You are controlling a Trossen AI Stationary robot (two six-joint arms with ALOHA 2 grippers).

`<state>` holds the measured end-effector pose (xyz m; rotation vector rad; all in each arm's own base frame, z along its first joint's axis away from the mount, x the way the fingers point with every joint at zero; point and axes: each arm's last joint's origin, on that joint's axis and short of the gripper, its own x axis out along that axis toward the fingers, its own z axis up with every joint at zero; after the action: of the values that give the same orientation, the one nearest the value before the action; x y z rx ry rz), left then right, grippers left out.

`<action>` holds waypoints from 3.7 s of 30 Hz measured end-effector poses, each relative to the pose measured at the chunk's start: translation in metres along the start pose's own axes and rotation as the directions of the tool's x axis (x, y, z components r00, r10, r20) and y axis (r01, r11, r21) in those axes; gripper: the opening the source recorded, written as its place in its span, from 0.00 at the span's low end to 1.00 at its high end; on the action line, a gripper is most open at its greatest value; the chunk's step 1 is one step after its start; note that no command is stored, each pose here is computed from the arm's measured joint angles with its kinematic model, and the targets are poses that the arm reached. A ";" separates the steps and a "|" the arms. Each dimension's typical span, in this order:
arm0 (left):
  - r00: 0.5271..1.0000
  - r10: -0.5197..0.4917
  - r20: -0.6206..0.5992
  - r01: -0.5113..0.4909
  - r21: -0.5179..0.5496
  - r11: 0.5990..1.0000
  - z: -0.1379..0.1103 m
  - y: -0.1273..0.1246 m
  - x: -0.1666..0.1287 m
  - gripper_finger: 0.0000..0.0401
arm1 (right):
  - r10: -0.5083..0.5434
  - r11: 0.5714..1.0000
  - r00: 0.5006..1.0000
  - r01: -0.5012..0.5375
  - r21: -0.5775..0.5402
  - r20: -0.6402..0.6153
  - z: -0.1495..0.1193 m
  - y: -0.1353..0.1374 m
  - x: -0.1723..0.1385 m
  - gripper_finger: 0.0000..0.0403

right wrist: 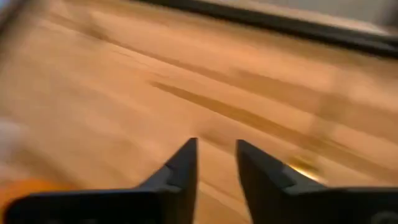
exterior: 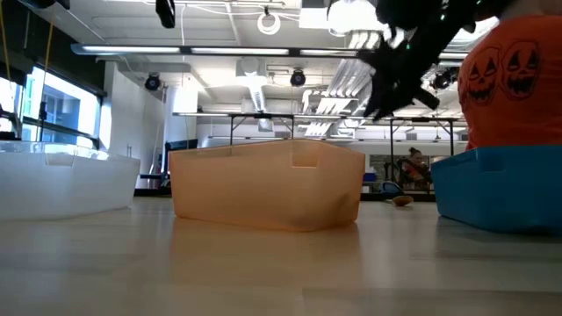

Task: Sort silverware by color (type)
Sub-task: Put the top right gold spoon into the transparent bin

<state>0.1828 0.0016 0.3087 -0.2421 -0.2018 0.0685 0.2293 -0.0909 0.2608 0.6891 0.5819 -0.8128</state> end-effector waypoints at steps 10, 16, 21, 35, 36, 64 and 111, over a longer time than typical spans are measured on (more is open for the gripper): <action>1.000 0.002 0.007 -0.002 -0.001 1.000 0.001 0.000 0.000 0.00 | -0.326 0.917 0.900 0.375 0.134 -0.289 0.003 -0.065 0.066 0.57; 1.000 0.002 0.007 -0.002 -0.002 1.000 0.001 0.000 0.000 0.00 | -0.345 0.885 0.869 0.428 0.185 -0.355 -0.003 -0.079 0.101 0.56; 1.000 0.003 0.007 -0.003 -0.002 1.000 0.001 0.000 0.000 0.00 | -0.380 0.859 0.841 0.475 0.191 -0.384 -0.007 -0.091 0.118 0.49; 1.000 0.012 0.009 -0.012 -0.004 1.000 0.001 0.000 0.000 0.00 | -0.401 0.847 0.818 0.503 0.174 -0.413 -0.015 -0.097 0.137 0.27; 1.000 0.012 0.009 -0.012 -0.005 1.000 0.001 0.000 0.000 0.00 | -0.402 0.846 0.816 0.504 0.172 -0.415 -0.015 -0.098 0.138 0.26; 1.000 0.008 0.029 -0.006 -0.056 0.998 0.003 0.000 0.000 0.00 | -0.299 0.930 0.854 0.361 0.071 -0.425 -0.012 -0.076 0.105 0.00; 1.000 0.012 0.024 -0.010 -0.051 0.999 0.001 0.000 0.001 0.00 | 0.670 0.732 0.628 -0.471 -0.492 0.396 -0.050 0.130 -0.058 0.00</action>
<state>0.1835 0.0020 0.3103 -0.2936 -0.2270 0.0774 0.2910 0.0369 0.3116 0.2467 -0.0629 -0.2390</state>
